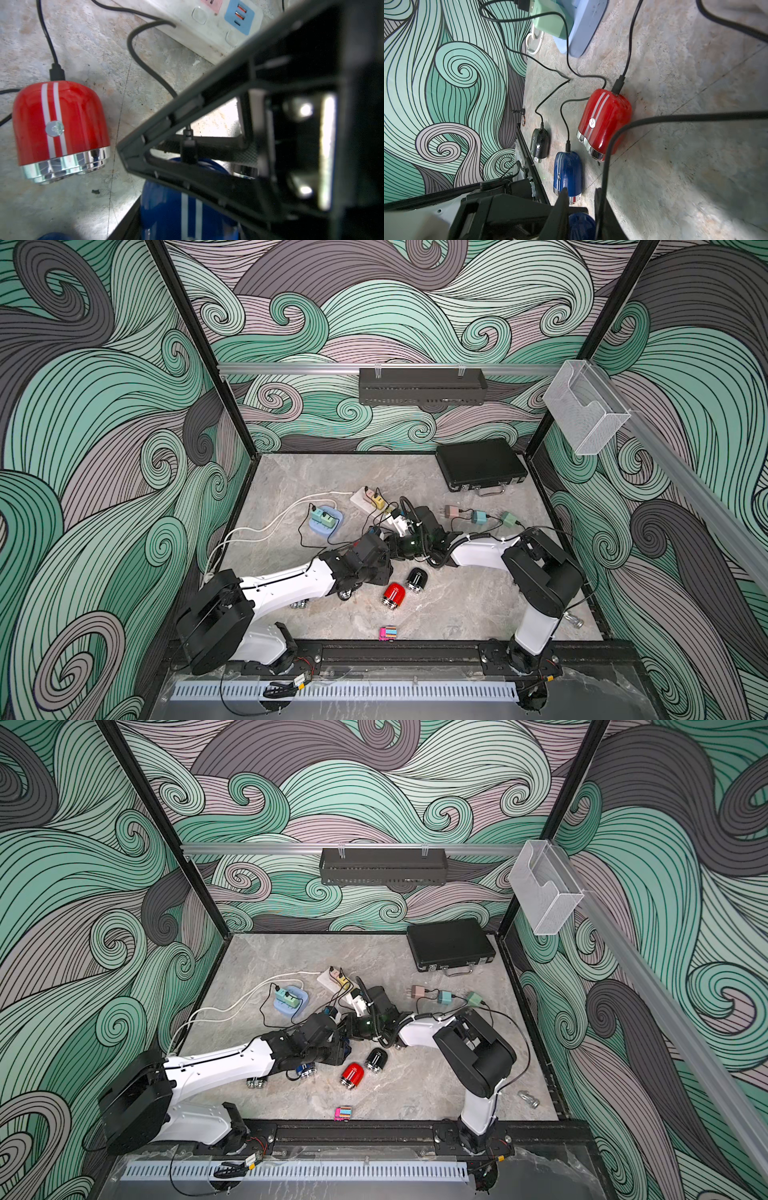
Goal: Unplug the electric shaver
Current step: Remove the charging cable from the electric shaver.
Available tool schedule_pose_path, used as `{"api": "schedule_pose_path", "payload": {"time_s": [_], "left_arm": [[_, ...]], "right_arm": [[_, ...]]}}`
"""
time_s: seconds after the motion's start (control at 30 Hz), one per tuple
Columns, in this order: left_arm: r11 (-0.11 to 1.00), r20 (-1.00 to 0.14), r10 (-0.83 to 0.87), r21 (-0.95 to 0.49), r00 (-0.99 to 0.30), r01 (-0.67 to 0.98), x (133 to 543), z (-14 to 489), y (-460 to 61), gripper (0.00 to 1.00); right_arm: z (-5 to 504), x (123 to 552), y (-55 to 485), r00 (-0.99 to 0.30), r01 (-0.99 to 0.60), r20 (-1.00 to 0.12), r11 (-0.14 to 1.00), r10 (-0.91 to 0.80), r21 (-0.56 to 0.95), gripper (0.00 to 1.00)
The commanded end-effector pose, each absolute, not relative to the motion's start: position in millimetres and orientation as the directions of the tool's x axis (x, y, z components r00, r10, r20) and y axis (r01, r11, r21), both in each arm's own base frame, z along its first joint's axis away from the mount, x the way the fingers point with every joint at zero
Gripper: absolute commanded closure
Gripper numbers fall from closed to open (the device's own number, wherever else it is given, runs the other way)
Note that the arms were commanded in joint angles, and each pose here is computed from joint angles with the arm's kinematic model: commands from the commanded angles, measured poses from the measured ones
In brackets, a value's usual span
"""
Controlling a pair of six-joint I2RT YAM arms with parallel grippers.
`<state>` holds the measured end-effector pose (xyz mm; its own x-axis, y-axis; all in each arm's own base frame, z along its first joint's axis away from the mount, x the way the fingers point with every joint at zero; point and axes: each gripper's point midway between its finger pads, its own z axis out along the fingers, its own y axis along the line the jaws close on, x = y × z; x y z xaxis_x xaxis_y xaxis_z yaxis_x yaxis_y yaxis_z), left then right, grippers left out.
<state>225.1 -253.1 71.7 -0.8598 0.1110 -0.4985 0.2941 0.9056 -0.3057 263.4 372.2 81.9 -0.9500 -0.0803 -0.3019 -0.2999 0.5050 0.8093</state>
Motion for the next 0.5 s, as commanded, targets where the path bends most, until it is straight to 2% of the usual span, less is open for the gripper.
{"api": "schedule_pose_path", "payload": {"time_s": [0.0, 0.47], "left_arm": [[0.898, -0.531, 0.082, -0.327, -0.844, 0.293, 231.3, 83.9, -253.2, 0.55], [0.898, -0.524, 0.077, -0.332, -0.848, 0.287, 229.4, 81.2, -250.3, 0.55]], "right_arm": [[83.2, 262.7, 372.0, -0.950, -0.300, -0.303, 0.505, -0.079, 0.809, 0.82], [83.8, 263.0, 370.1, -0.946, -0.310, -0.313, 0.516, -0.084, 0.798, 0.87]]}}
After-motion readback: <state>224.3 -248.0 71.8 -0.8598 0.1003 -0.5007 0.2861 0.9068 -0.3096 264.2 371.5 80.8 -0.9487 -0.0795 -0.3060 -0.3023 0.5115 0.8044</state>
